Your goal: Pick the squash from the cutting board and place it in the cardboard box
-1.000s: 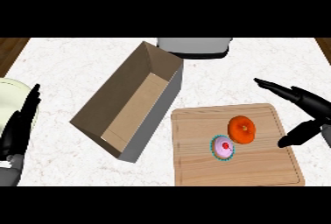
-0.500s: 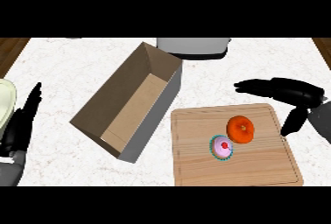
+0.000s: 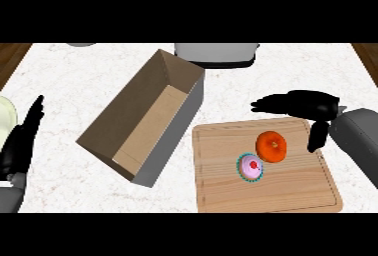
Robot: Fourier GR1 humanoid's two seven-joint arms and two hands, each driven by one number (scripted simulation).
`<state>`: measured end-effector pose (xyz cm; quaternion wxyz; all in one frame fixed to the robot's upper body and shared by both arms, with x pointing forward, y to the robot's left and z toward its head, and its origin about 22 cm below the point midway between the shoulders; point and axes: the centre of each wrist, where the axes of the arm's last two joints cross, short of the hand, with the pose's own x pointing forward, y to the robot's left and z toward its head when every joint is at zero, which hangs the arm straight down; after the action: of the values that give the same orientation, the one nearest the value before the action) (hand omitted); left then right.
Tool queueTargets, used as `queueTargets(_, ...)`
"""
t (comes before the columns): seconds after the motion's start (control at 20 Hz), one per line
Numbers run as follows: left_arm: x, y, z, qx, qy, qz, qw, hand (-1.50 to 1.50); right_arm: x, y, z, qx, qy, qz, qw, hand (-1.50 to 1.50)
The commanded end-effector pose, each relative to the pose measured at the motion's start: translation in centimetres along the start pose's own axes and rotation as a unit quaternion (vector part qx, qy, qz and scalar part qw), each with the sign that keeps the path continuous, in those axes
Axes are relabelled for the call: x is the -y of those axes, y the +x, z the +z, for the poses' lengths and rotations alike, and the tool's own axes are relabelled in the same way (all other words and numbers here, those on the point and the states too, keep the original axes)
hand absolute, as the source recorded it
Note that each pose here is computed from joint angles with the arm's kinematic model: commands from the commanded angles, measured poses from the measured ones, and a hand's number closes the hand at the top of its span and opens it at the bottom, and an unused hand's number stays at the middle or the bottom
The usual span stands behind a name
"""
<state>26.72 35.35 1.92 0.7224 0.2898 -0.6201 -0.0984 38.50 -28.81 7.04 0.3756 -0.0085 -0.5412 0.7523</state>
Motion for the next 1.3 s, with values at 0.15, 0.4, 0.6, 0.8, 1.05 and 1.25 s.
queueTargets(0.15,0.6,-0.4,-0.7,-0.003,0.007,-0.002,1.0,0.0,-1.4,0.8,-3.3,0.02,0.041,-0.008,0.999,-1.5)
queueTargets(0.4,-0.5,0.1,0.1,-0.007,-0.006,0.005,0.9999,0.0,-1.3,-0.8,-1.2,0.022,0.044,-0.011,0.999,-1.5)
queueTargets(0.6,-0.2,0.1,1.0,0.001,0.006,0.002,1.0,0.0,-2.5,1.1,-3.0,0.055,0.036,-0.031,0.997,-1.5)
queueTargets(0.8,-0.8,-1.2,-0.5,-0.006,0.004,-0.001,1.0,0.0,-2.0,2.9,-2.7,0.075,0.057,-0.017,0.995,-1.5)
queueTargets(1.05,-1.0,-1.0,-0.4,-0.012,0.012,-0.001,0.9999,0.0,-2.2,3.4,-1.3,0.1,0.034,-0.029,0.994,-1.5)
queueTargets(1.25,-0.3,-0.9,0.9,-0.006,0.009,-0.007,0.9999,0.0,-1.8,4.1,-1.0,0.046,0.075,0.005,0.996,-1.5)
